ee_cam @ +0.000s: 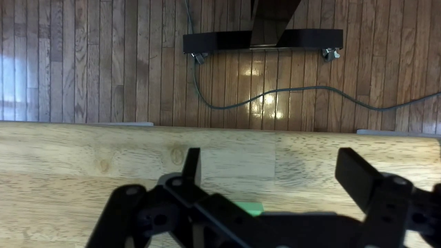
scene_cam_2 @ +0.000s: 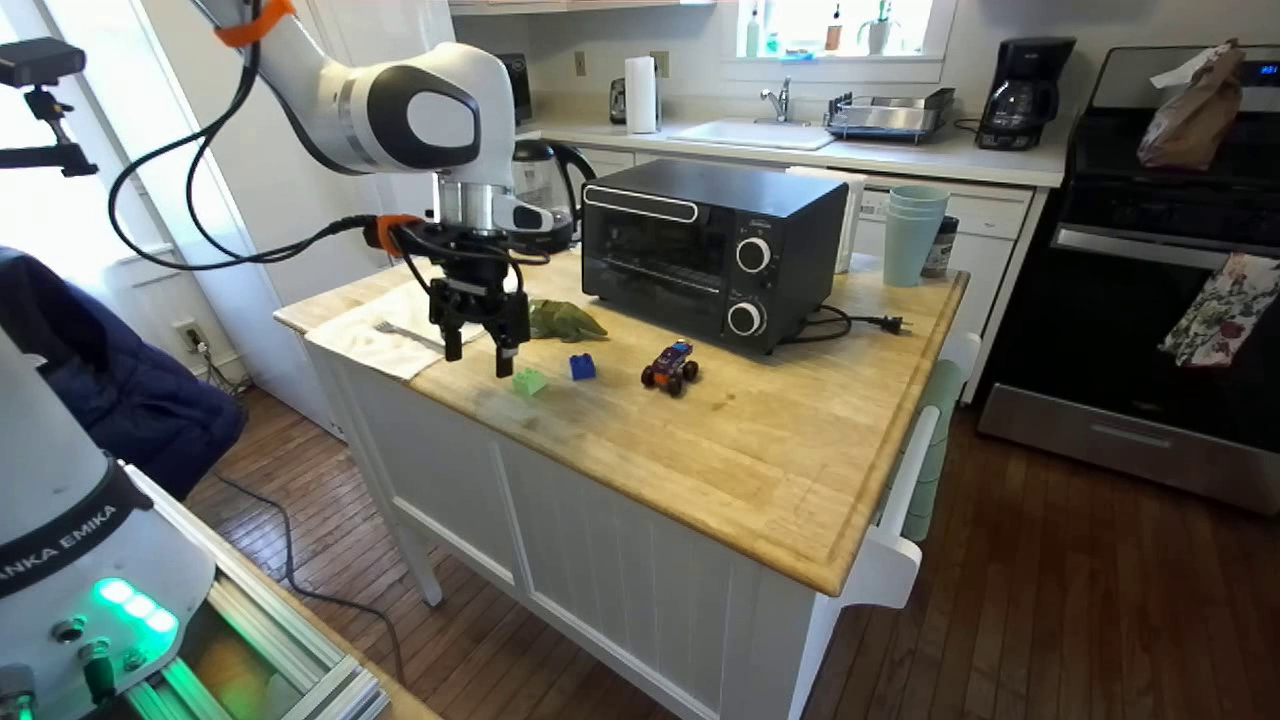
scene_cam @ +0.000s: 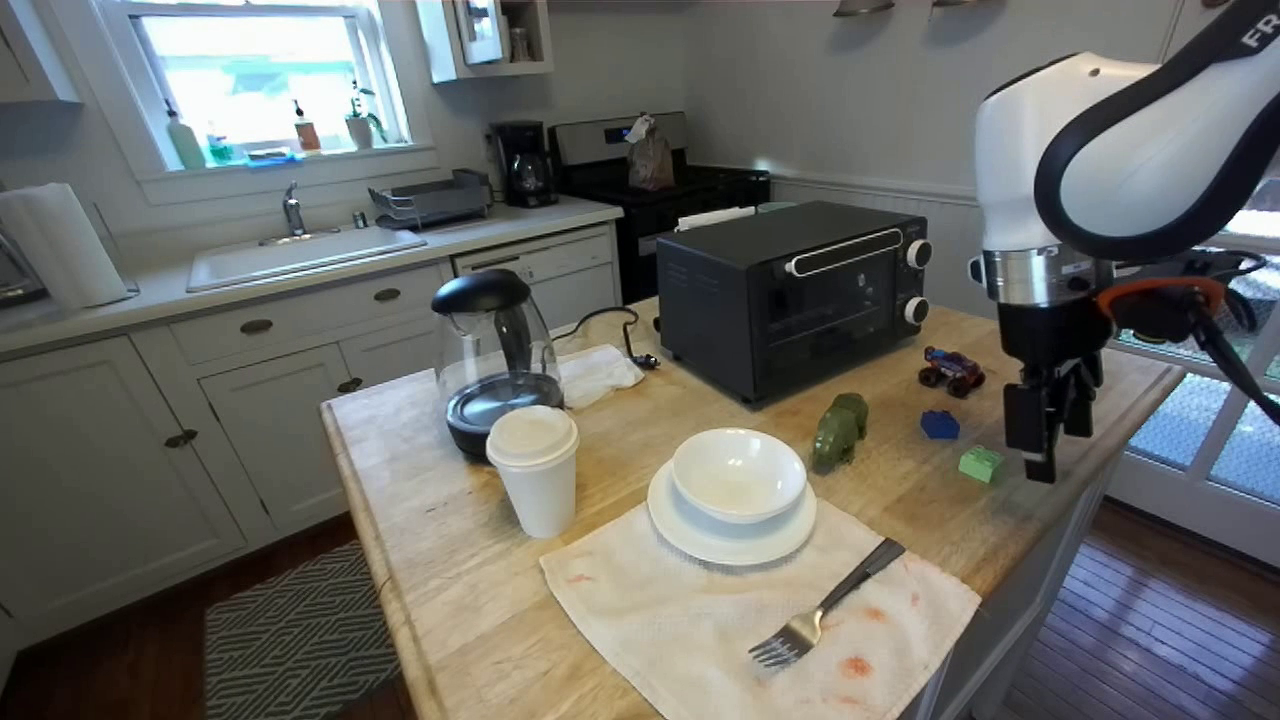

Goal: Pick up the lime green lego block and put it on the blue lego block

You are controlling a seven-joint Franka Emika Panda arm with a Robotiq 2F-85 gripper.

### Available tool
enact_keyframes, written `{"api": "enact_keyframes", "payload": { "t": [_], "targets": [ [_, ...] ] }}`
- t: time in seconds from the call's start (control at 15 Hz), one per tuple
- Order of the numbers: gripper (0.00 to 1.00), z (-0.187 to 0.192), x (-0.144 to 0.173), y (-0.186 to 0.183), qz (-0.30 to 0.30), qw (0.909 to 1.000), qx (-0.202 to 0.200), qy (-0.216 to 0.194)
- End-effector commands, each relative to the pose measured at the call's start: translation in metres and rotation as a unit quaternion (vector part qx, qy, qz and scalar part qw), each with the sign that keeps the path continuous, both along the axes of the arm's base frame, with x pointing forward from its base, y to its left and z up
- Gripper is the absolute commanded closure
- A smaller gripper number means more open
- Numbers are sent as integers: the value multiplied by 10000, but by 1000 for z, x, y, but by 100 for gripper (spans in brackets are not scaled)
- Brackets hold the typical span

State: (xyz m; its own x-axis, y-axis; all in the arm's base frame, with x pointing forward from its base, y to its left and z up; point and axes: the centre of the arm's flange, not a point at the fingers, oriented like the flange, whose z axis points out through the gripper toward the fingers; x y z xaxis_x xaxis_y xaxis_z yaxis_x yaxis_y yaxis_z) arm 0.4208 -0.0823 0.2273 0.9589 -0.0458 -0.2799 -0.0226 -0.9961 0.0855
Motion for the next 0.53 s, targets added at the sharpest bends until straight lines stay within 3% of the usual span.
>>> {"api": "enact_keyframes", "payload": {
  "t": [0.0,0.47],
  "targets": [
    [0,-15,9,-10,-1,9997,-61,-250],
    [0,-29,13,-14,188,9990,179,-376]
  ]
}}
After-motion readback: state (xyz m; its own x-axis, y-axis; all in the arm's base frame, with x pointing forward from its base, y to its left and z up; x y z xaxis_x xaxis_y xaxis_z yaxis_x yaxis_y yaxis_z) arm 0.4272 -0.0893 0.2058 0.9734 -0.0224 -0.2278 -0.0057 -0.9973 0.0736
